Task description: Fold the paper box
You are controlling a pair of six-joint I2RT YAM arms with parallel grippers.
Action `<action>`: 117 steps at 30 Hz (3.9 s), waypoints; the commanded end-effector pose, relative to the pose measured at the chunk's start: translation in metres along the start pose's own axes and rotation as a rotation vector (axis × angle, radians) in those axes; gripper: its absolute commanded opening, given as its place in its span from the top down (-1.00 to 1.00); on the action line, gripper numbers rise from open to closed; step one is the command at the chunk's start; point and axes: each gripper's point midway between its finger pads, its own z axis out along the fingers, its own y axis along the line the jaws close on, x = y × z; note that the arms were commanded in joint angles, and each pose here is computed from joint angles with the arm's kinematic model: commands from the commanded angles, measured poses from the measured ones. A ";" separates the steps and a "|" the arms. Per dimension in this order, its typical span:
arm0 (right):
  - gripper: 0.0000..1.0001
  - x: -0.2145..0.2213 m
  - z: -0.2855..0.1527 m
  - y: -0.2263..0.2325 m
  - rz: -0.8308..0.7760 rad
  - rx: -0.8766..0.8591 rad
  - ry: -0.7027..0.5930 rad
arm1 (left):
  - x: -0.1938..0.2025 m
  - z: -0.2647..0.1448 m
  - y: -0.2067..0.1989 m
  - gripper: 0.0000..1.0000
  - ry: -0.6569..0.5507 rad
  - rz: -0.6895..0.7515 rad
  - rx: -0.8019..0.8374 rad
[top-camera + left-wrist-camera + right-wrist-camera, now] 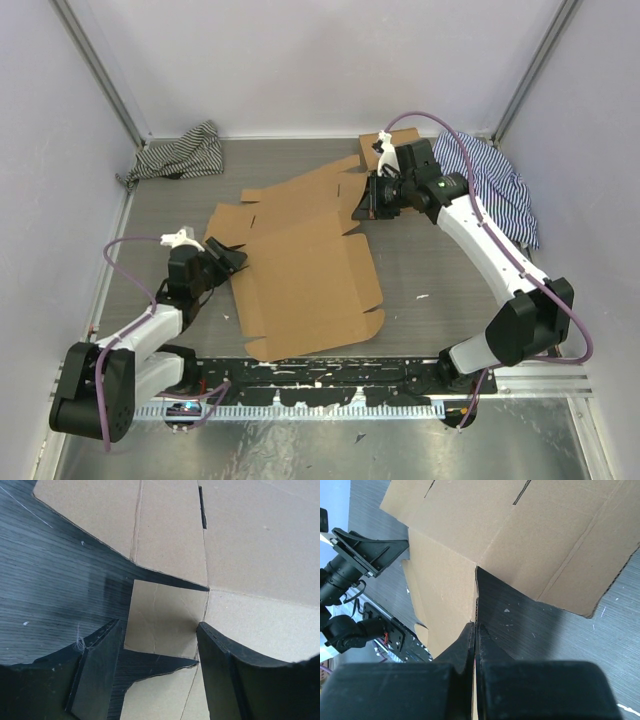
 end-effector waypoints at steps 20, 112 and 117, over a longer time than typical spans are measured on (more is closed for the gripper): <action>0.99 -0.018 -0.022 0.024 -0.042 -0.090 -0.083 | -0.006 -0.007 -0.003 -0.33 -0.099 -0.034 0.085; 0.99 0.096 0.189 -0.064 -0.048 0.235 0.258 | 0.021 0.027 0.009 -0.20 0.230 -0.002 -0.117; 0.99 0.104 0.195 -0.065 -0.045 0.231 0.282 | 0.005 0.018 -0.015 -0.19 0.187 0.011 -0.044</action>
